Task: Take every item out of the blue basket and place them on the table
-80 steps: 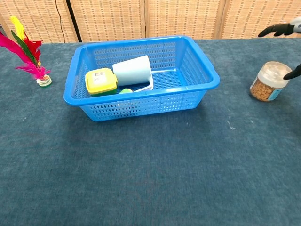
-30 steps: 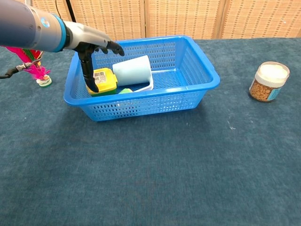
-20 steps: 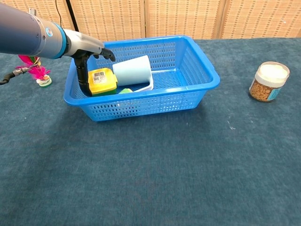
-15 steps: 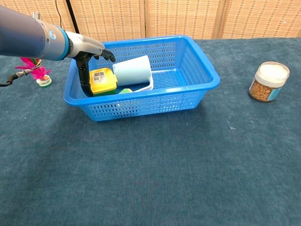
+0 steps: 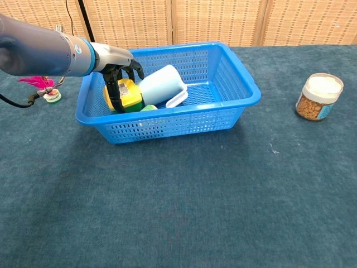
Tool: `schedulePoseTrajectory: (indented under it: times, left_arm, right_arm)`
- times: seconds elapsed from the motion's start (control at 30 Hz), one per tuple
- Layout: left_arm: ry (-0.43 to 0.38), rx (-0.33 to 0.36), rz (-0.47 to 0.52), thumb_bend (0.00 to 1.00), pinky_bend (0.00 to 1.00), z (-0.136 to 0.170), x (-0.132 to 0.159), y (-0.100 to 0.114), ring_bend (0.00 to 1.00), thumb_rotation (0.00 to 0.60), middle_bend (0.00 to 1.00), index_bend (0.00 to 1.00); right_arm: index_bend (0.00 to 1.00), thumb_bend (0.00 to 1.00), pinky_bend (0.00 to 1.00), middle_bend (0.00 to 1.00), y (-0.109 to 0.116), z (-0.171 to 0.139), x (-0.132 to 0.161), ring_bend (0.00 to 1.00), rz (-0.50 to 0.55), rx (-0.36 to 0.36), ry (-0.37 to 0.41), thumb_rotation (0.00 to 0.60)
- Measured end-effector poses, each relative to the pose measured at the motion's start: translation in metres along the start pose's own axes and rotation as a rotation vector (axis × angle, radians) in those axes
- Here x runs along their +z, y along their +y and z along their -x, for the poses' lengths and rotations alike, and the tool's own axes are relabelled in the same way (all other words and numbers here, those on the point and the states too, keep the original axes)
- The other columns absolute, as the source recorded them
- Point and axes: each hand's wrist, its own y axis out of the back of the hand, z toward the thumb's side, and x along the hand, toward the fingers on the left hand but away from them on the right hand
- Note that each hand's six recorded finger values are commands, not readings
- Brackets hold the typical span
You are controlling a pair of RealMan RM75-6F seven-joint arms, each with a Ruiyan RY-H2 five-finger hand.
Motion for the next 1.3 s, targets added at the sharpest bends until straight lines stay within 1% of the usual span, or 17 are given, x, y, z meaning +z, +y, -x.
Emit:
schedulePoseTrajectory:
  times: [0.17, 0.33, 0.57, 0.7, 0.77, 0.87, 0.93, 1.07, 1.1, 1.17, 1.2, 1.27, 1.3]
  left_arm:
    - [0.012, 0.021, 0.008, 0.31, 0.42, 0.002, -0.003, 0.005, 0.43, 0.600, 0.37, 0.34]
    - [-0.013, 0.076, 0.037, 0.32, 0.42, 0.011, -0.003, 0.021, 0.43, 0.600, 0.37, 0.35]
    - [-0.085, 0.172, 0.096, 0.32, 0.42, 0.044, -0.013, 0.052, 0.43, 0.600, 0.37, 0.35]
    - [-0.145, 0.231, 0.109, 0.32, 0.42, 0.067, -0.018, 0.067, 0.43, 0.600, 0.37, 0.35]
    - [-0.180, 0.254, 0.114, 0.32, 0.42, 0.076, -0.018, 0.072, 0.43, 0.600, 0.37, 0.35]
    - [-0.259, 0.294, 0.117, 0.33, 0.42, 0.092, -0.013, 0.077, 0.43, 0.600, 0.37, 0.35]
    - [-0.329, 0.321, 0.110, 0.32, 0.42, 0.103, -0.006, 0.079, 0.43, 0.600, 0.37, 0.35]
    - [-0.481, 0.355, 0.070, 0.32, 0.42, 0.127, 0.015, 0.075, 0.43, 0.600, 0.37, 0.35]
    - [-0.529, 0.361, 0.053, 0.32, 0.42, 0.134, 0.022, 0.071, 0.43, 0.600, 0.37, 0.35]
    - [-0.600, 0.367, 0.025, 0.32, 0.42, 0.145, 0.033, 0.063, 0.43, 0.600, 0.37, 0.36]
    - [-0.646, 0.368, 0.008, 0.32, 0.42, 0.152, 0.041, 0.055, 0.43, 0.600, 0.37, 0.36]
    - [-0.713, 0.367, -0.017, 0.32, 0.42, 0.162, 0.052, 0.043, 0.43, 0.600, 0.37, 0.37]
    - [-0.753, 0.363, -0.033, 0.32, 0.42, 0.167, 0.059, 0.033, 0.43, 0.600, 0.38, 0.38]
  right_arm:
    - [0.00, 0.00, 0.00, 0.00, 0.000, 0.000, 0.000, 0.00, 0.007, 0.002, 0.003, 0.600]
    - [0.00, 0.00, 0.00, 0.00, 0.001, -0.001, 0.002, 0.00, 0.010, -0.002, 0.010, 0.600]
    - [0.00, 0.00, 0.00, 0.00, 0.002, -0.004, 0.006, 0.00, 0.015, -0.010, 0.022, 0.600]
    - [0.00, 0.00, 0.00, 0.00, 0.003, -0.005, 0.008, 0.00, 0.014, -0.014, 0.027, 0.600]
    - [0.00, 0.00, 0.00, 0.00, 0.003, -0.006, 0.009, 0.00, 0.015, -0.016, 0.028, 0.600]
    - [0.00, 0.00, 0.00, 0.00, 0.003, -0.006, 0.009, 0.00, 0.011, -0.018, 0.027, 0.600]
    - [0.00, 0.00, 0.00, 0.00, 0.002, -0.006, 0.010, 0.00, 0.010, -0.018, 0.027, 0.600]
    - [0.00, 0.00, 0.00, 0.00, 0.001, -0.006, 0.011, 0.00, 0.005, -0.017, 0.026, 0.600]
    - [0.00, 0.00, 0.00, 0.00, 0.000, -0.006, 0.011, 0.00, 0.004, -0.016, 0.026, 0.600]
    - [0.00, 0.00, 0.00, 0.00, -0.001, -0.006, 0.012, 0.00, 0.002, -0.011, 0.027, 0.600]
    - [0.00, 0.00, 0.00, 0.00, -0.002, -0.005, 0.012, 0.00, 0.001, -0.009, 0.027, 0.600]
    - [0.00, 0.00, 0.00, 0.00, -0.003, -0.005, 0.011, 0.00, 0.000, -0.005, 0.024, 0.600]
    - [0.00, 0.00, 0.00, 0.00, -0.003, -0.005, 0.011, 0.00, 0.000, -0.005, 0.023, 0.600]
